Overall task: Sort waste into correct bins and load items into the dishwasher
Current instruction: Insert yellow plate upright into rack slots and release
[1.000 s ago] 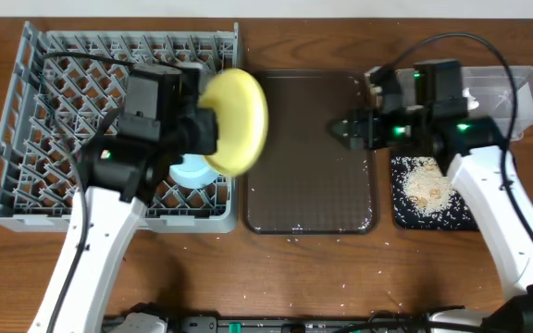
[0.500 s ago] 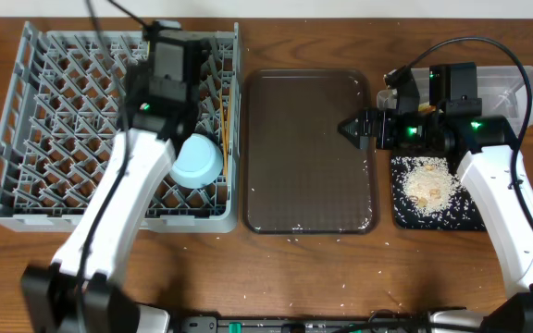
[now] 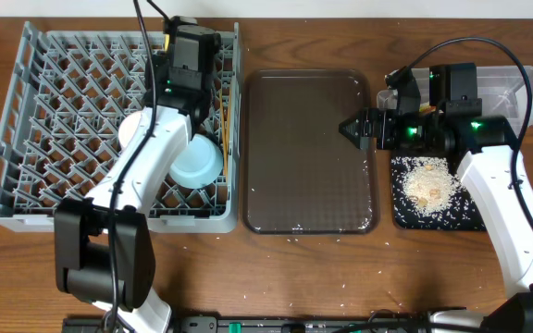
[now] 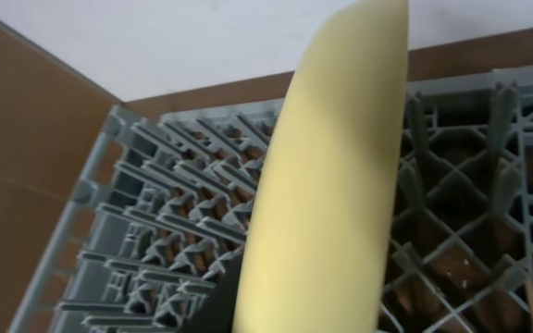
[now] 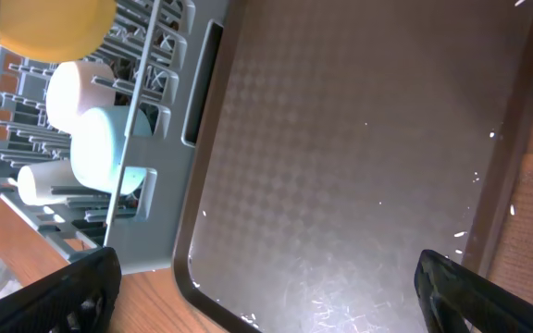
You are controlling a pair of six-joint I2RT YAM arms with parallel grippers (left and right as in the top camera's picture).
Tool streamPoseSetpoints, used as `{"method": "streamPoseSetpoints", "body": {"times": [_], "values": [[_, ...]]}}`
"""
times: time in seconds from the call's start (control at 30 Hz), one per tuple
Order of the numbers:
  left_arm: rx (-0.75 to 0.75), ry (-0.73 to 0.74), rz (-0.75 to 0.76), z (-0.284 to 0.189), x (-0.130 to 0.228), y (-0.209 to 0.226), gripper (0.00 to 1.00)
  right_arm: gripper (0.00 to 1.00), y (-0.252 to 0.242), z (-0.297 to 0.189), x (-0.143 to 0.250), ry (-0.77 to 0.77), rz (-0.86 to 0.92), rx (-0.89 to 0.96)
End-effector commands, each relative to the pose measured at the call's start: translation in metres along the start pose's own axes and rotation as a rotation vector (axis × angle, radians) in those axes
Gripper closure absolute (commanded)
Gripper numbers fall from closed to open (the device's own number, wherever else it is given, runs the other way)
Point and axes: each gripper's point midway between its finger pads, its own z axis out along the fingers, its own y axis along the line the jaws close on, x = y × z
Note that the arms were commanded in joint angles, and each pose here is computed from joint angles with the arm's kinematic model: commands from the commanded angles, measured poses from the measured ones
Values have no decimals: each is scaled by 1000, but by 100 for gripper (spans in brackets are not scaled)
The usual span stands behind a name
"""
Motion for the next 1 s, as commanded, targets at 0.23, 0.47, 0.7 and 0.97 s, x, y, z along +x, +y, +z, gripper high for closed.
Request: {"method": "streamPoseSetpoints", "body": {"times": [0.23, 0.47, 0.7, 0.97], "values": [[78, 55, -34, 15, 17, -10, 85, 1, 5, -6, -2, -17, -17, -1], [78, 25, -49, 7, 7, -6, 42, 1, 5, -6, -1, -14, -15, -1], [124, -88, -106, -70, -31, 18, 29, 3, 4, -6, -2, -18, -16, 8], [421, -47, -223, -192, -4, 39, 14, 2, 10, -32, -12, -104, -69, 58]]}}
